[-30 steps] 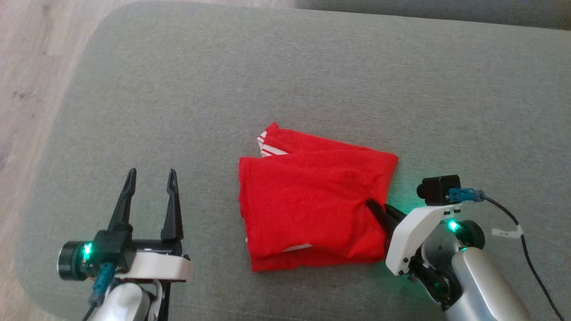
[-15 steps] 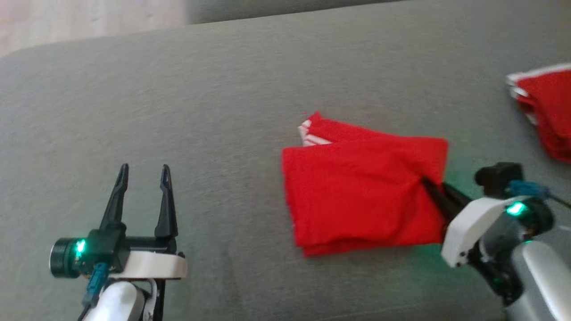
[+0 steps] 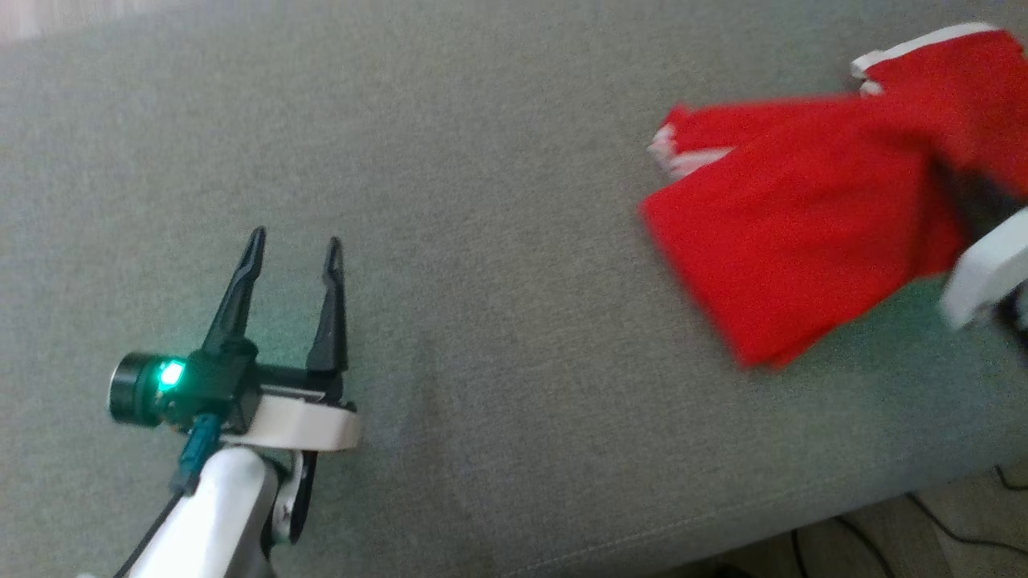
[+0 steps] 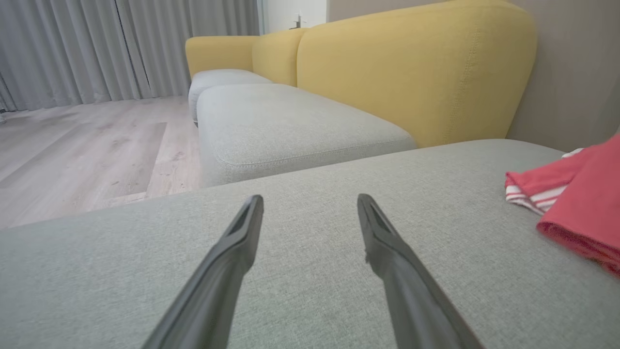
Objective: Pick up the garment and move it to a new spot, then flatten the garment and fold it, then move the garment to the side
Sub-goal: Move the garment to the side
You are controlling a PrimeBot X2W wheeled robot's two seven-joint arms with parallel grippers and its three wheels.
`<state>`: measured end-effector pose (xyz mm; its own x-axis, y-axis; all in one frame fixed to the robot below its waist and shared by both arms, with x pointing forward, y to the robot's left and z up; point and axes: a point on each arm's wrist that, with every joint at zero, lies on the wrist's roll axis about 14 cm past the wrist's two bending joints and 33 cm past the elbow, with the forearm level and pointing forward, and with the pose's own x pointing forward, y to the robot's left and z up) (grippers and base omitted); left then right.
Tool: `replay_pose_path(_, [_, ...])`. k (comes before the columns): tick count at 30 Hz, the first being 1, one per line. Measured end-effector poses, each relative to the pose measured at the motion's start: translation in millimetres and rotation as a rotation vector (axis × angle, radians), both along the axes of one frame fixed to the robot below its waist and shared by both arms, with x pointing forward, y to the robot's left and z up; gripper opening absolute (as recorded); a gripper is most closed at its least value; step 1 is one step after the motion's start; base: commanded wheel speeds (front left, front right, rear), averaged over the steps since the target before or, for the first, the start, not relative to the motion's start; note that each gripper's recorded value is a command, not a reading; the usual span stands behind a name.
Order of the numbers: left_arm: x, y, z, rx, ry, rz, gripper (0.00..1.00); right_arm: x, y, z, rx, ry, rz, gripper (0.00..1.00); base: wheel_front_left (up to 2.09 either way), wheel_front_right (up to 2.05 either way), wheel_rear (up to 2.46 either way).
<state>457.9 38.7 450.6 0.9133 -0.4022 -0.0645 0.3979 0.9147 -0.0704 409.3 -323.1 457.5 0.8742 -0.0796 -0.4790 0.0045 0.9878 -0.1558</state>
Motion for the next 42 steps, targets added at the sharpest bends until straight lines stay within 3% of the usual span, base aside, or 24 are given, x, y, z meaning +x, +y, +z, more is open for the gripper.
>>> replay_pose_path(6, [15.2,-3.8,-8.0,-0.004,-0.001,-0.023,1.00,24.0,-85.5,23.5,-0.221,0.009,-0.127,0.00,0.00,0.00,0.00])
replay_pose_path(13, [26.7,4.7,-27.5,0.007,0.029,-0.002,1.00,51.6,-145.7,42.6,-0.357,-0.026,-0.285,0.01,0.00,0.00,0.00])
replay_pose_path(15, [29.0,6.9,-29.8,0.007,0.033,0.006,1.00,55.7,-156.3,40.5,-0.376,-0.022,-0.321,1.00,0.00,0.00,0.00])
replay_pose_path(20, [34.7,14.3,-29.0,0.007,0.023,0.031,1.00,49.0,-171.5,17.9,-0.383,0.019,-0.396,1.00,0.00,0.00,0.00])
replay_pose_path(26, [33.2,20.1,-24.0,0.018,0.009,0.046,1.00,48.0,-157.3,17.0,-0.357,-0.090,-0.402,1.00,0.00,0.00,0.00])
replay_pose_path(34, [5.9,35.8,-30.0,0.037,0.056,0.088,1.00,25.8,-91.7,1.7,-0.223,-0.227,-0.330,1.00,0.00,0.00,0.00])
replay_pose_path(42, [-19.7,53.5,-18.3,0.066,0.050,0.138,1.00,8.1,11.3,18.1,-0.064,-0.370,-0.180,1.00,0.00,0.00,0.00])
